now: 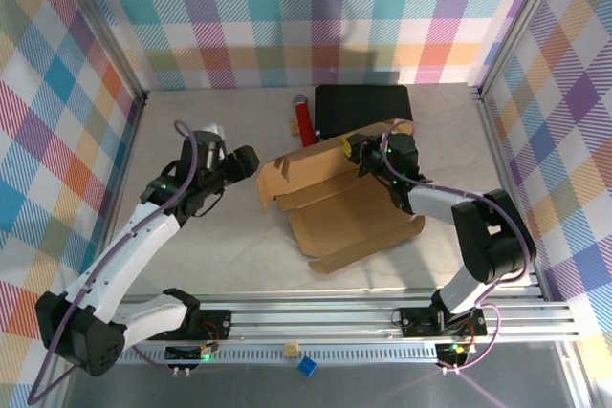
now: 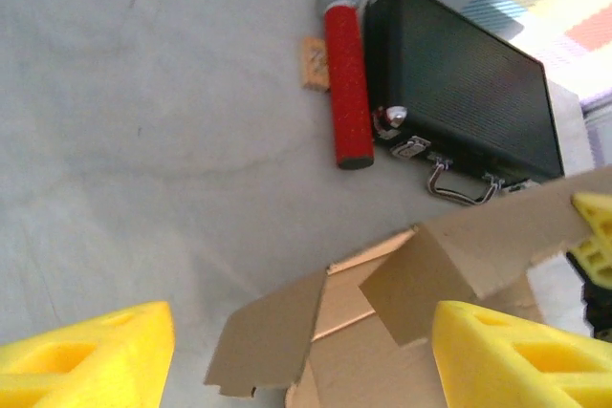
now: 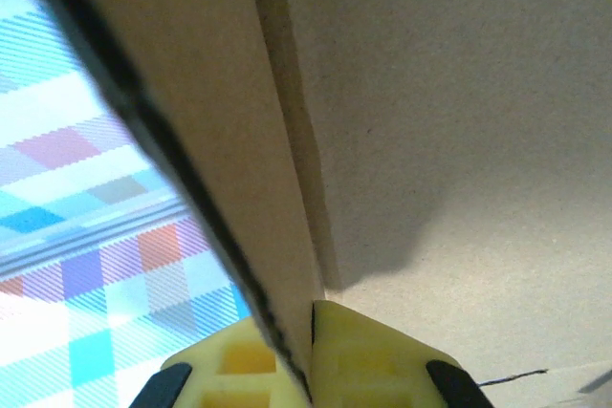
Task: Fold the paper box
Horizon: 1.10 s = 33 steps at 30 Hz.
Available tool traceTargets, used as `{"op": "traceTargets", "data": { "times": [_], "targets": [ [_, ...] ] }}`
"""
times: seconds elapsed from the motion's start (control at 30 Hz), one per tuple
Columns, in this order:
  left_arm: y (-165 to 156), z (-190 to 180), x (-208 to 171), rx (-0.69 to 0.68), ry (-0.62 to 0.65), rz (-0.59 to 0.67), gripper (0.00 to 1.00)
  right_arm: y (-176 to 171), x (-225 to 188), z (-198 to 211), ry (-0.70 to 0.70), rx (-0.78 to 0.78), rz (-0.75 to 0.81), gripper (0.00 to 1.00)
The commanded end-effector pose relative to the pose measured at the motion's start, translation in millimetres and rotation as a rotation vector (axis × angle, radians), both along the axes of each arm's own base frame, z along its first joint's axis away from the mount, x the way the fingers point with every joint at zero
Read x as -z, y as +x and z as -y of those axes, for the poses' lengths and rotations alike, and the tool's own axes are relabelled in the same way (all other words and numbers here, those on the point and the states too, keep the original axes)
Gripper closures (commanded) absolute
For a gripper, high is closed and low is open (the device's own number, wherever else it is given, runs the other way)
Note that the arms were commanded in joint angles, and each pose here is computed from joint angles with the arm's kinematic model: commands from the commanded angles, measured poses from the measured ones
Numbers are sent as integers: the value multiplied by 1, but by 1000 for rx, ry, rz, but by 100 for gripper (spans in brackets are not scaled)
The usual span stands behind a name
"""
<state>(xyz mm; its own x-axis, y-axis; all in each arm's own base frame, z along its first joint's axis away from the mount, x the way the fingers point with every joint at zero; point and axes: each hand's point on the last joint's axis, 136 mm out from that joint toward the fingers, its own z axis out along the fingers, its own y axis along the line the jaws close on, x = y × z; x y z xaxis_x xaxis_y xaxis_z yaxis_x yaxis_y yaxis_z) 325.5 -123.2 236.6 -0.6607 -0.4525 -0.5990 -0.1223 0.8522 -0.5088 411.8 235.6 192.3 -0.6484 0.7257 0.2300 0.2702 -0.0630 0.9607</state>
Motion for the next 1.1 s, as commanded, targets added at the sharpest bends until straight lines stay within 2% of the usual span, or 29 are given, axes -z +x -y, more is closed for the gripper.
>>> {"op": "traceTargets", "data": {
  "times": [0.0,0.07,0.17,0.27,0.4,0.67,1.07],
  "targets": [
    [-8,5,44,-67,-231,-305,34,-10,-6,-10,3,-72,66,100],
    [-4,8,60,-133,-321,-424,38,-11,-1,-9,-2,-72,62,100],
    [1,9,74,-274,-430,-533,43,-9,0,-10,11,-70,76,100],
    [6,9,79,-429,-533,-587,42,-7,-1,-13,21,-77,87,100],
    [13,16,85,-564,-686,-634,39,-5,-1,-14,32,-79,96,100],
    [21,43,96,-666,-884,-701,31,0,-5,-15,57,-74,112,100],
    [18,66,92,-684,-972,-742,31,6,-6,-19,83,-76,130,100]
  ]
}}
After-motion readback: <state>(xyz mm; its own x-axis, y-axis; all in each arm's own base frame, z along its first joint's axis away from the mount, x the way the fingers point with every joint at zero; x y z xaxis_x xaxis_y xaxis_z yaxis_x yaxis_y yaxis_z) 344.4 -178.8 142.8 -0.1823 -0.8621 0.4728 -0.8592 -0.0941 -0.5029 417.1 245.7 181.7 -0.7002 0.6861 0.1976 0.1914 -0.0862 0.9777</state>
